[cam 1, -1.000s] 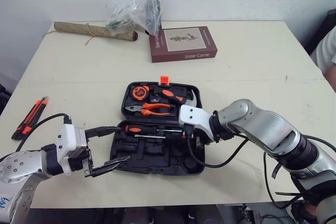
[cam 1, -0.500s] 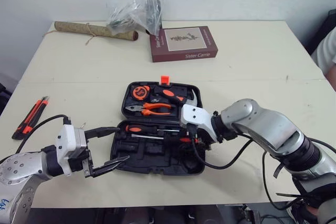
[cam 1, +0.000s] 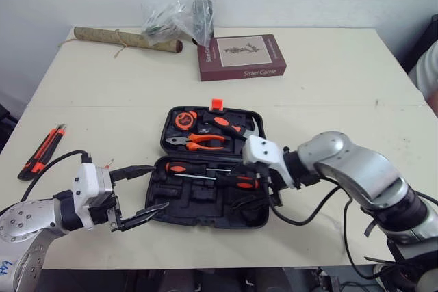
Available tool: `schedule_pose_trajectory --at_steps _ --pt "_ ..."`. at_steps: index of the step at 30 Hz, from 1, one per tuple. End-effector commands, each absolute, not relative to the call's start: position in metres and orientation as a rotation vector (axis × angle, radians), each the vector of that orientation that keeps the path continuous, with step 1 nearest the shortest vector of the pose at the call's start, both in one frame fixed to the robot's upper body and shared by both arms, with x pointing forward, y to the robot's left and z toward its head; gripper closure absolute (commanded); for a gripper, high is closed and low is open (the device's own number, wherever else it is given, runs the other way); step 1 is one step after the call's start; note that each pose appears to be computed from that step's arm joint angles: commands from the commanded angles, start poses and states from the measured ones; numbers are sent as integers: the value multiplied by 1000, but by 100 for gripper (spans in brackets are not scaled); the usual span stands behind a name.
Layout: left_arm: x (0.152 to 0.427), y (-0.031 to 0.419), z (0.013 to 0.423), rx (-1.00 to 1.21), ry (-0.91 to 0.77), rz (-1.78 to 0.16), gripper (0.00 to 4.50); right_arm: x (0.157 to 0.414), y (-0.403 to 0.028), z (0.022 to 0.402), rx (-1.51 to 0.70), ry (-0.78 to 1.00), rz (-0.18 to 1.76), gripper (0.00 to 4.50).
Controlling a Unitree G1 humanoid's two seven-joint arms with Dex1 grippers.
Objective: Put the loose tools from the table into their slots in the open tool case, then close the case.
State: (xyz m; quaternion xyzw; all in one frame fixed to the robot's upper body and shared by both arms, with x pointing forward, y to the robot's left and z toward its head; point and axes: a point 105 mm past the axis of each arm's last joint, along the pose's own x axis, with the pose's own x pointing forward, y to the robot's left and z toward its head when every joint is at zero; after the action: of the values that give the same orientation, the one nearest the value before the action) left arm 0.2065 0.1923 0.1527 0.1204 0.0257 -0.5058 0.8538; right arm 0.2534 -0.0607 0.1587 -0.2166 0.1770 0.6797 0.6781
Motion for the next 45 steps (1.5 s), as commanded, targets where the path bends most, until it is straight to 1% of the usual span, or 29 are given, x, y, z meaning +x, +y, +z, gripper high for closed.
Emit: schedule_pose_trajectory --at_steps 1,2,3,4,5,7,8,11,13,14,16,19,23,25,26,29,32,36,38,41,45 --pt "205 195 159 277 15 -1046 0 249 -57 176 -472 196 1586 3" --pt "205 195 160 275 10 -1042 0 247 -53 179 -421 155 1609 3" --pt "205 196 160 272 3 -1037 0 248 -46 182 -348 77 1609 41" --pt "206 196 161 269 -2 -1035 0 249 -41 183 -286 42 1604 54" --pt "206 196 161 268 -5 -1033 0 252 -36 180 -253 -5 1590 85" --pt "207 196 161 269 -8 -1035 0 260 -33 162 -286 -41 1561 167" --pt "207 196 161 270 -8 -1038 0 266 -31 154 -313 -67 1538 218" --pt "208 194 161 276 -10 -1045 0 275 -29 134 -339 -71 1507 348" --pt "209 194 161 277 -9 -1045 0 276 -26 127 -354 -66 1507 422" --pt "209 194 161 278 -6 -1045 0 278 -25 123 -353 -54 1498 440" --pt "209 194 161 279 -1 -1047 0 281 -25 111 -367 -19 1482 440" --pt "209 191 163 279 1 -1050 0 281 -34 84 -433 84 1468 440" --pt "209 192 163 280 10 -1050 0 279 -45 60 -430 238 1435 440" --pt "209 192 163 281 13 -1049 0 279 -50 47 -501 289 1418 440" --pt "210 192 164 281 13 -1049 0 279 -51 44 -522 299 1412 440" --pt "210 191 165 282 16 -1051 0 277 -50 40 -461 362 1397 440" --pt "211 191 165 282 22 -1053 0 276 -50 39 -444 393 1397 440" --pt "211 192 163 275 39 -1061 0 275 -57 34 -442 485 1387 440" --pt "211 191 161 269 47 -1066 0 277 -64 25 -429 583 1341 440" --pt "211 191 160 265 49 -1068 0 271 -74 8 -448 697 1317 440" --pt "211 191 159 260 57 -1068 0 266 -81 -2 -432 734 1313 440"
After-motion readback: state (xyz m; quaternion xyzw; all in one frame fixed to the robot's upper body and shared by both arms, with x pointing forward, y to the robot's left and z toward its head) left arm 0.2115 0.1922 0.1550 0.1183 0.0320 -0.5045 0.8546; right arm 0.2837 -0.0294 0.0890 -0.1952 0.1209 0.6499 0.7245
